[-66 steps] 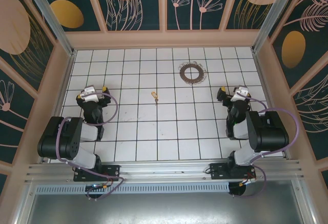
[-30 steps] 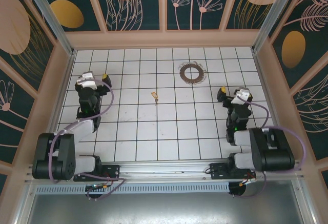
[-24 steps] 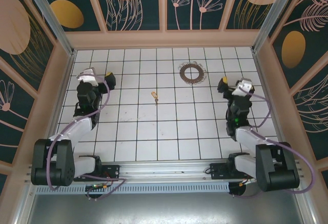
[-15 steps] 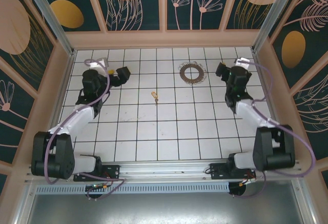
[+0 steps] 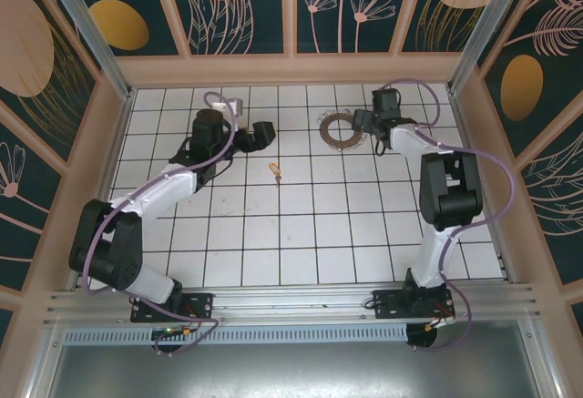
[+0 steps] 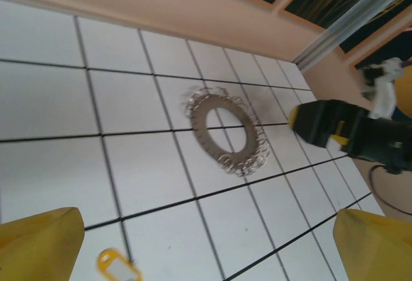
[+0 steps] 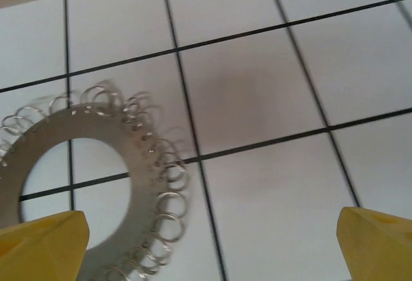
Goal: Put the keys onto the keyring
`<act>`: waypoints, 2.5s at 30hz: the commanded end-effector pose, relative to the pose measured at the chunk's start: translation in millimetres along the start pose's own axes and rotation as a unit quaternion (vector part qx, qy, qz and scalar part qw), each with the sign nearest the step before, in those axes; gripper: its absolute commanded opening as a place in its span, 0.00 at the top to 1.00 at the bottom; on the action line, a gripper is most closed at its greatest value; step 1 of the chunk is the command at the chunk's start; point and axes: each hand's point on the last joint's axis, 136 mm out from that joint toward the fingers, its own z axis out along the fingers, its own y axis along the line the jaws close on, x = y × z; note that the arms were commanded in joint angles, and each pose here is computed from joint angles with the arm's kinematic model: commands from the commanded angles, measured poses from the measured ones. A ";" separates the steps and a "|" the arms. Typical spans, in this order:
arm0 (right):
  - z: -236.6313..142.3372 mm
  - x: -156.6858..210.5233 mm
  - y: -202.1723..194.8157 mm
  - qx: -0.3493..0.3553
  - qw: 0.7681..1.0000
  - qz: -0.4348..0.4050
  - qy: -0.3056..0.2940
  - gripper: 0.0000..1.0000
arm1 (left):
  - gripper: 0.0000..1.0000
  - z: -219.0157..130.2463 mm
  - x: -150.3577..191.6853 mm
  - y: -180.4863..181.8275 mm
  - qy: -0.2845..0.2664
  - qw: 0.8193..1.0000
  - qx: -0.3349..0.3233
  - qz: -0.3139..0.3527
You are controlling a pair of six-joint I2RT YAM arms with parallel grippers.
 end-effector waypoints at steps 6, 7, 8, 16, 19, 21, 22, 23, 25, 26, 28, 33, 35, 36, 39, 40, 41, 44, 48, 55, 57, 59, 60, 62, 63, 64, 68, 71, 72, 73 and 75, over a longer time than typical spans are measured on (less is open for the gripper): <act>16.2 20.6 39.0 0.015 0.994 -0.085 0.060 0.09 | 0.01 38.6 31.3 -21.2 0.034 0.999 -0.029 0.008; 18.1 24.1 43.1 0.010 0.994 -0.090 0.066 0.11 | 0.01 40.3 33.3 -21.0 0.035 0.999 -0.029 0.003; 20.3 28.6 47.9 0.004 0.993 -0.096 0.074 0.14 | 0.01 41.0 34.8 -22.1 0.035 0.999 -0.026 0.001; 28.2 47.7 77.8 -0.020 0.986 -0.131 0.100 0.33 | 0.01 39.5 32.9 -23.8 0.035 0.999 -0.030 0.005; 33.2 57.4 85.4 -0.027 0.983 -0.141 0.112 0.39 | 0.01 37.3 31.2 -24.0 0.033 0.999 -0.032 0.009; 35.5 62.7 89.2 -0.031 0.982 -0.144 0.119 0.42 | 0.02 35.8 31.5 -23.5 0.034 0.999 -0.034 0.009; 35.7 63.8 91.0 -0.034 0.982 -0.143 0.119 0.45 | 0.02 34.7 31.6 -23.3 0.033 0.999 -0.035 0.009; 36.0 65.3 92.2 -0.036 0.982 -0.143 0.120 0.46 | 0.02 33.5 32.0 -23.1 0.032 0.999 -0.034 0.007; 36.2 68.1 92.5 -0.037 0.981 -0.143 0.124 0.51 | 0.01 32.2 32.7 -22.9 0.033 0.999 -0.035 0.006; 36.5 69.4 92.0 -0.036 0.981 -0.143 0.126 0.53 | 0.01 31.8 33.6 -22.8 0.034 0.999 -0.035 0.006; 37.0 73.0 91.5 -0.036 0.981 -0.144 0.129 0.58 | 0.01 30.7 34.1 -22.5 0.035 0.999 -0.036 0.008; 34.6 82.2 91.3 -0.035 0.979 -0.147 0.136 0.68 | 0.01 27.2 31.6 -22.4 0.031 0.999 -0.039 0.006; 30.9 84.6 94.1 -0.039 0.979 -0.150 0.135 0.70 | 0.01 25.1 30.6 -22.8 0.029 0.999 -0.040 0.007; 29.4 87.8 94.7 -0.041 0.978 -0.151 0.137 0.71 | 0.02 24.1 30.2 -22.6 0.028 0.999 -0.041 0.007; 23.0 96.3 96.0 -0.051 0.977 -0.146 0.144 0.73 | 0.02 20.6 31.2 -21.3 0.027 0.999 -0.044 0.007; 20.4 101.3 95.8 -0.055 0.977 -0.144 0.148 0.73 | 0.02 19.1 32.2 -20.6 0.027 0.999 -0.045 0.006; 17.8 104.8 95.8 -0.058 0.977 -0.143 0.150 0.74 | 0.02 17.4 32.4 -20.1 0.025 0.999 -0.046 0.005; 7.3 118.7 94.2 -0.068 0.976 -0.135 0.159 0.75 | 0.03 12.7 34.4 -15.9 0.022 0.998 -0.054 0.003; -10.5 140.6 93.7 -0.089 0.972 -0.122 0.178 0.75 | 0.03 8.8 37.3 -13.7 0.023 0.998 -0.058 0.004; -58.3 182.5 100.7 -0.157 0.958 -0.098 0.218 0.75 | 0.03 2.9 43.6 -5.2 0.028 0.997 -0.075 0.015; -76.1 192.5 101.2 -0.176 0.954 -0.092 0.227 0.75 | 0.03 2.1 46.8 -1.8 0.033 0.996 -0.082 0.022; -90.9 193.9 99.5 -0.184 0.952 -0.086 0.227 0.74 | 0.04 1.2 47.7 -1.0 0.036 0.995 -0.083 0.029; -97.4 189.7 97.5 -0.183 0.954 -0.083 0.221 0.73 | 0.05 1.8 49.8 -0.6 0.040 0.995 -0.083 0.032; -106.5 178.0 97.2 -0.184 0.957 -0.085 0.206 0.68 | 0.07 3.9 55.6 0.5 0.052 0.995 -0.081 0.040; -109.2 170.9 98.7 -0.187 0.958 -0.087 0.197 0.65 | 0.08 5.5 60.2 1.5 0.061 0.994 -0.078 0.043; -110.9 164.2 101.4 -0.192 0.959 -0.090 0.189 0.61 | 0.08 7.3 63.2 1.7 0.068 0.994 -0.076 0.045; -101.0 146.4 116.3 -0.212 0.956 -0.111 0.172 0.54 | 0.08 10.2 69.6 -0.5 0.086 0.993 -0.067 0.048; -91.3 140.7 136.1 -0.251 0.946 -0.114 0.171 0.54 | 0.09 7.3 71.8 -1.5 0.088 0.993 -0.063 0.046; -88.0 139.8 142.4 -0.265 0.942 -0.112 0.174 0.56 | 0.09 6.0 71.7 -1.6 0.088 0.993 -0.063 0.047; -85.2 140.1 147.1 -0.273 0.939 -0.113 0.178 0.58 | 0.09 5.0 71.0 -1.7 0.086 0.993 -0.064 0.047; -79.8 138.8 155.6 -0.285 0.934 -0.112 0.182 0.62 | 0.09 2.7 68.4 -2.6 0.082 0.993 -0.065 0.048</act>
